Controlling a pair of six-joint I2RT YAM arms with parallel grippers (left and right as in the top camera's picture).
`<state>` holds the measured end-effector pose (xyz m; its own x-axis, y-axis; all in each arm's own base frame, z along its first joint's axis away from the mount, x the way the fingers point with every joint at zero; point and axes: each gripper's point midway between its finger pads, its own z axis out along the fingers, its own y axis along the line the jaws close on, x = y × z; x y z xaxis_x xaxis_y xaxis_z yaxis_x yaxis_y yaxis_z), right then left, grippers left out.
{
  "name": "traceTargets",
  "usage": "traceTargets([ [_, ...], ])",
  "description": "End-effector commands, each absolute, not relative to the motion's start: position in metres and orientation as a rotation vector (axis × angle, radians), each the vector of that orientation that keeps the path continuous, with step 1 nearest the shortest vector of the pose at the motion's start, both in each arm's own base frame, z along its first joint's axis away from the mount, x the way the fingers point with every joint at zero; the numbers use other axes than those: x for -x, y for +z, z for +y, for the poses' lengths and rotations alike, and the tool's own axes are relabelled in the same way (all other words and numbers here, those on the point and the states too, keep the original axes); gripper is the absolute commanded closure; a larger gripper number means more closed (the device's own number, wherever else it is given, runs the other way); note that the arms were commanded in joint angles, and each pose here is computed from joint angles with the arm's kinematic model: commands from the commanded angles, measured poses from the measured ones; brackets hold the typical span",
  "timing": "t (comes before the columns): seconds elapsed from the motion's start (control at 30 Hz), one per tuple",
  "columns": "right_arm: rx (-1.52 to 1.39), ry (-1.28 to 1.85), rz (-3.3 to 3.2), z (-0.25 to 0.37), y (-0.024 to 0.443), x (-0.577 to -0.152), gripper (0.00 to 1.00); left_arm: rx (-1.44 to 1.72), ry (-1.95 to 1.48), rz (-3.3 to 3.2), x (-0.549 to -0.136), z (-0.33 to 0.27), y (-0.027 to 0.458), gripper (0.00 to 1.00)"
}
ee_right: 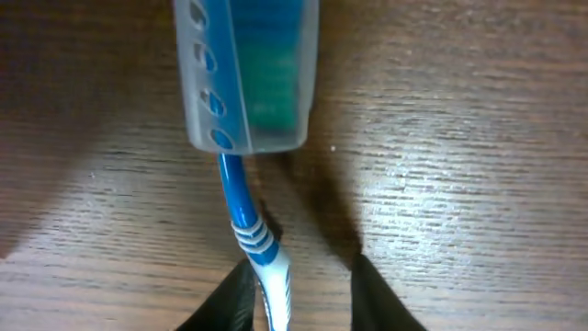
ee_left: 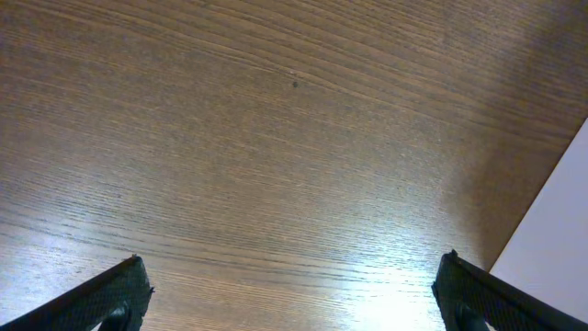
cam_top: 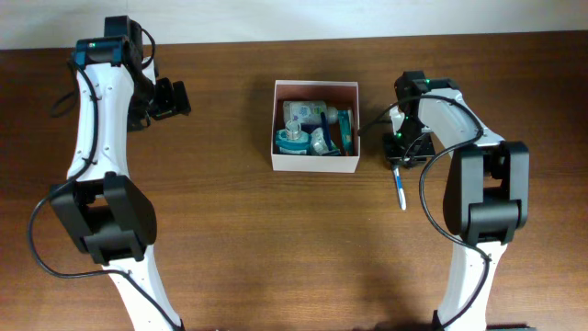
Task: Pack container
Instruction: 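Lower the right gripper onto the blue toothbrush and grasp it, then carry the toothbrush left and lower it into the pink box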
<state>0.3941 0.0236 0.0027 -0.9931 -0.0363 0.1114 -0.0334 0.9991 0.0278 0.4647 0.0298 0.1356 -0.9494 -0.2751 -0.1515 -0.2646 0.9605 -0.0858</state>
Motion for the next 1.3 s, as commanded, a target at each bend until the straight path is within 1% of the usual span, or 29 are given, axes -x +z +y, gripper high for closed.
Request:
traceTargets([
  [0.0, -0.058, -0.058, -3.026, 0.024, -0.001, -0.393, 0.82, 0.4, -0.109, 2.91, -0.466, 0.029, 0.152, 0.01],
  [0.17, -0.056, -0.039, -3.033, 0.022, -0.001, -0.395, 0.96, 0.4, -0.109, 2.91, -0.466, 0.029, 0.152, 0.01],
  [0.37, -0.037, -0.009, -3.035, 0.013, -0.001, -0.396, 0.96, 0.4, -0.109, 2.91, -0.466, 0.029, 0.152, 0.01],
  [0.47, -0.006, -0.01, -3.04, 0.005, 0.007, -0.398, 0.96, 0.4, -0.109, 2.91, -0.466, 0.029, 0.152, 0.01],
  [0.57, 0.02, -0.012, -3.069, -0.003, 0.024, -0.408, 0.96, 0.4, -0.109, 2.91, -0.466, 0.029, 0.152, 0.01],
  [0.7, 0.023, -0.018, -3.158, -0.003, 0.064, -0.43, 0.96, 0.4, -0.109, 2.91, -0.466, 0.029, 0.152, 0.01],
  [0.87, -0.058, -0.13, -3.295, 0.028, 0.128, -0.454, 0.96, 0.4, -0.109, 2.91, -0.466, 0.029, 0.152, 0.01],
  [1.03, -0.221, -0.261, -3.406, 0.077, 0.176, -0.471, 0.96, 0.4, -0.109, 2.91, -0.466, 0.029, 0.152, 0.01],
  [1.1, -0.293, -0.317, -3.437, 0.098, 0.187, -0.476, 0.96, 0.4, -0.109, 2.91, -0.466, 0.029, 0.152, 0.01],
  [1.27, -0.413, -0.345, -3.451, 0.131, 0.189, -0.477, 0.96, 0.4, -0.109, 2.91, -0.466, 0.029, 0.152, 0.0],
])
